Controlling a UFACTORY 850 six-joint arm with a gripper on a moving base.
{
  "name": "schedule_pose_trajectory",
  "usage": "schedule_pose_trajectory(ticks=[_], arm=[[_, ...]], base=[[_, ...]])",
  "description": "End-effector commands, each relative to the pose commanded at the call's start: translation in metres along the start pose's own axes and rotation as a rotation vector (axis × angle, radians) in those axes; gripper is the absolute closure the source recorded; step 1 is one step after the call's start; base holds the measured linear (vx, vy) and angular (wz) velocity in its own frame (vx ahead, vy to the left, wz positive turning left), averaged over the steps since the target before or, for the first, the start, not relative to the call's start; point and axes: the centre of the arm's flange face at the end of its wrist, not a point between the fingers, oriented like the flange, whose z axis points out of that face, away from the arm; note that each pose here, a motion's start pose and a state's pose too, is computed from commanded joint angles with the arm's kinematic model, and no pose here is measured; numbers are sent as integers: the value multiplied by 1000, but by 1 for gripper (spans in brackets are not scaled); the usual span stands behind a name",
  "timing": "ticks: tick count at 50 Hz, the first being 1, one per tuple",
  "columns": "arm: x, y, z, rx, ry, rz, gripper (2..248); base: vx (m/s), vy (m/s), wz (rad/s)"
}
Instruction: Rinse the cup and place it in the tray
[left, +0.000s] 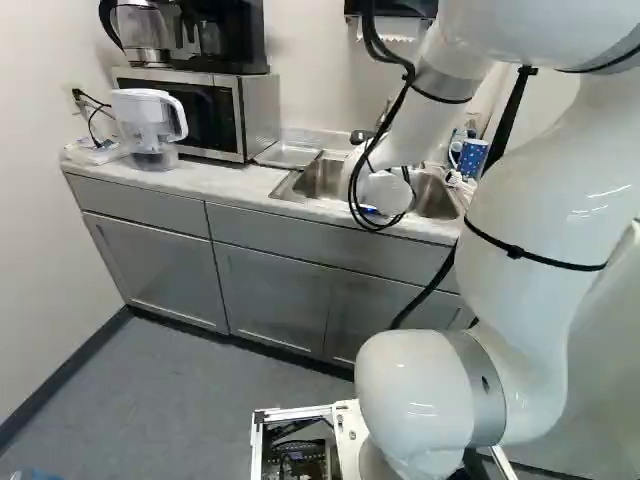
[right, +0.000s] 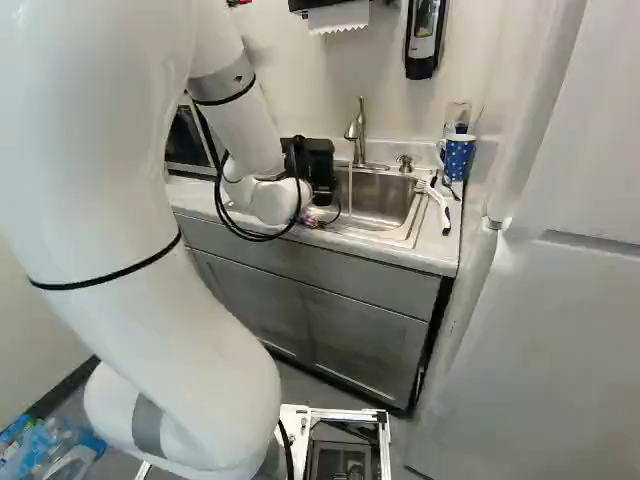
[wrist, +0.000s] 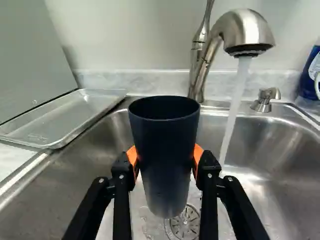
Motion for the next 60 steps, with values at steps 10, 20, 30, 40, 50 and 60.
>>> schedule_pose_trajectory(ticks=[10, 20, 30, 40, 50, 60], arm=[[1, 14, 2, -30, 1, 7, 127], [2, 29, 5, -61, 3, 14, 127], [3, 43, 9, -90, 5, 20, 127], [4, 50, 10, -105, 6, 24, 127], [4, 50, 10, -105, 6, 24, 127], [4, 50, 10, -105, 6, 24, 127]], base=[[0, 0, 0], [0, 0, 0], [0, 0, 0], [0, 0, 0], [0, 0, 0], [0, 0, 0]])
